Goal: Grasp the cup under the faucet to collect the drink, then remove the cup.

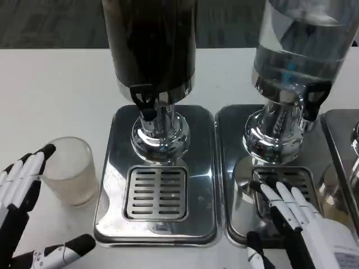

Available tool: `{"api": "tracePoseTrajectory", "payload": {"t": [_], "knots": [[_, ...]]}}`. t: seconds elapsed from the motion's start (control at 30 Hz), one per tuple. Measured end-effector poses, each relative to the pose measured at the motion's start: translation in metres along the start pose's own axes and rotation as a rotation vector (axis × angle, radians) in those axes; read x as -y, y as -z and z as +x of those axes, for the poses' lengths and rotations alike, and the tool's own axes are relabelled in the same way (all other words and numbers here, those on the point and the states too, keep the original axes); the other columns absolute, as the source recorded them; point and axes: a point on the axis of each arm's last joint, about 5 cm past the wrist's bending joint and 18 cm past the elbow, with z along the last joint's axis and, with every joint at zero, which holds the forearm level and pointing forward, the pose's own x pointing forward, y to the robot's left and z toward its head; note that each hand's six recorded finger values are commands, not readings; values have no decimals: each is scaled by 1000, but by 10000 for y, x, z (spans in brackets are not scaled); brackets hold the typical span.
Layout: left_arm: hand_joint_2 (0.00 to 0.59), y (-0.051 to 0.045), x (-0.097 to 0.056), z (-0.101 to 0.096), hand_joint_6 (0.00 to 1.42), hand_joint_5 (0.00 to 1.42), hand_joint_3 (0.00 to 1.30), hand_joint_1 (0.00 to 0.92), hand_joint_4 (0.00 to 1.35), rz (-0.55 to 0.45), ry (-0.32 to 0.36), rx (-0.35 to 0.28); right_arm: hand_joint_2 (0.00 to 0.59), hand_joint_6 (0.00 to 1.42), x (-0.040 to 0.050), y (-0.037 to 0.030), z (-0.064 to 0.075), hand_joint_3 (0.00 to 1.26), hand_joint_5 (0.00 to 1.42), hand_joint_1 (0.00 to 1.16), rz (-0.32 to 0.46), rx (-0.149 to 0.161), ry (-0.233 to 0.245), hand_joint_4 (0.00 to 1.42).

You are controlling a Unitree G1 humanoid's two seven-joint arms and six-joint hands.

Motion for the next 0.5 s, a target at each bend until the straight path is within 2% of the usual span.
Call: {"api": "tracePoseTrajectory", "payload": {"t": [0.2, 0.5], "knots": [[0, 23, -50, 123, 69, 0, 0, 0, 0, -24, -17, 3, 531, 94, -3, -2, -4, 127, 26, 446, 3, -1, -1, 44], [0, 77, -104, 310, 76, 0, 0, 0, 0, -51, -38, 3, 531, 109, -2, -2, -2, 133, 26, 441, 6, -2, -3, 44]]}}
